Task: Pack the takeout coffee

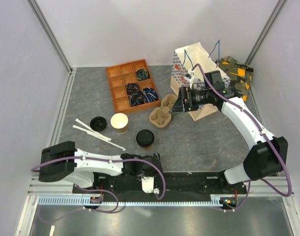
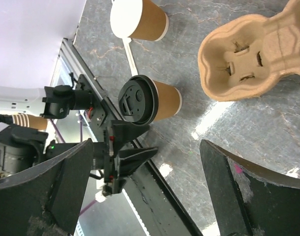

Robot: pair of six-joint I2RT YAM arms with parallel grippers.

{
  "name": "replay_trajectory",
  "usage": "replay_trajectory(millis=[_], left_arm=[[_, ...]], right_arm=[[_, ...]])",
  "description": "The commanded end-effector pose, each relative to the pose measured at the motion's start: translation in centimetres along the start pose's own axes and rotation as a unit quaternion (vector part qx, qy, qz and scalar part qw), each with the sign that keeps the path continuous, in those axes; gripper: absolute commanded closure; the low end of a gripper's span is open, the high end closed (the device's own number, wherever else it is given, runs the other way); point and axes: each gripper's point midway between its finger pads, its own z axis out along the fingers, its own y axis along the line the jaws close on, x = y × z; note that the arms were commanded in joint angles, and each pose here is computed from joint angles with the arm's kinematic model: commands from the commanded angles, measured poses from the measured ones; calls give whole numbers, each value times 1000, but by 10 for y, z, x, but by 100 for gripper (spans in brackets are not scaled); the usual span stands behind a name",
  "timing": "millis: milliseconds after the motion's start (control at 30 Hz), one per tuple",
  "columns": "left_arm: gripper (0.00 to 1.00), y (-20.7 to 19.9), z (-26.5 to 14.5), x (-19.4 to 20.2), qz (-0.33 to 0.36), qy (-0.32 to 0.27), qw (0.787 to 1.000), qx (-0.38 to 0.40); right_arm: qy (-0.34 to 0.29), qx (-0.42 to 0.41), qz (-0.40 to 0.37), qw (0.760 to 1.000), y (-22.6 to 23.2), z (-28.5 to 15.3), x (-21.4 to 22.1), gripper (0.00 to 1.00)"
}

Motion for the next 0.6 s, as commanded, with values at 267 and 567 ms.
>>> replay_trajectory(millis=[267,567], left_arm=[[29,5,13,41,20,39,999,-15],[36,-1,26,72,2,64,998,-10]], right_arm=[[-4,-26,9,1000,4,1,-5,2],[-1,-34,14,999,3,1,-3,2]])
